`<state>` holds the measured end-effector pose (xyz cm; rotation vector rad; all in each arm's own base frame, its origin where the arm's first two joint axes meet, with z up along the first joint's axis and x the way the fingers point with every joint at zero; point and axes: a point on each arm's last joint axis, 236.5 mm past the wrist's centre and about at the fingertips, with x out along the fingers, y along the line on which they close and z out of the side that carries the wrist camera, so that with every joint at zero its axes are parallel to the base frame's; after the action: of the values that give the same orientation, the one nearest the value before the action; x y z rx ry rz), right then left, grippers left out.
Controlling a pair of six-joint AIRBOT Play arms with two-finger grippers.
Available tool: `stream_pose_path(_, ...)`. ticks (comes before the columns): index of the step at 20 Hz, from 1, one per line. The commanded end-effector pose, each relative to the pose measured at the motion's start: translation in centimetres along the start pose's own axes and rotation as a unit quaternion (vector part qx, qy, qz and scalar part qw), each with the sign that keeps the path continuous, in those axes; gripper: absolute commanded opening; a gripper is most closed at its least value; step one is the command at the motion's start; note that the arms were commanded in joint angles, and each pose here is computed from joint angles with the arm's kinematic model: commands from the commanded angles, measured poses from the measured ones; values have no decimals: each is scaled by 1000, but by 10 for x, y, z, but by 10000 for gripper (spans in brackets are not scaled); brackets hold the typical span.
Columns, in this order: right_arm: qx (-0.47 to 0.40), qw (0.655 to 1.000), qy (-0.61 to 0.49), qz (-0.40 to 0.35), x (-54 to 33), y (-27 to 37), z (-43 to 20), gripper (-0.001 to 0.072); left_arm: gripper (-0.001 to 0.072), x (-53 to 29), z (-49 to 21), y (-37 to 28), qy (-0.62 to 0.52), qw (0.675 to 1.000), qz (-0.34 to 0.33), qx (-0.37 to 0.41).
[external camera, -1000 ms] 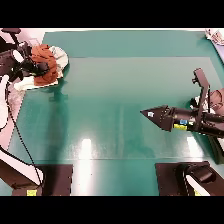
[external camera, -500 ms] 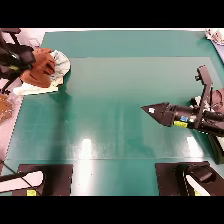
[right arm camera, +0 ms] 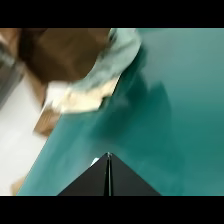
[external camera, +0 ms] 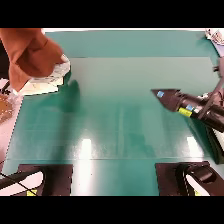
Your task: Fold the shirts.
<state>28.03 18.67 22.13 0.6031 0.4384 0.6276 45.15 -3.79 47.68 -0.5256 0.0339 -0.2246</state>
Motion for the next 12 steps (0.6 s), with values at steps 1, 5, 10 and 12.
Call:
stream_pose_path(1,-15,988,-146,-51,-28,-25,73,22,25,-23,18,-103,-25,986,-151,-70)
stream_pose_path(5,-17,950,-278,-141,-94,-69,135,22,25,-12,-45,-184,44,964,-243,-103)
stream_pose_path(10,-21,879,-395,-266,-186,-117,175,22,26,22,-182,-264,180,927,-299,-141)
stream_pose_path(12,-26,854,-432,-288,-213,-118,184,22,25,21,-202,-299,187,904,-330,-197)
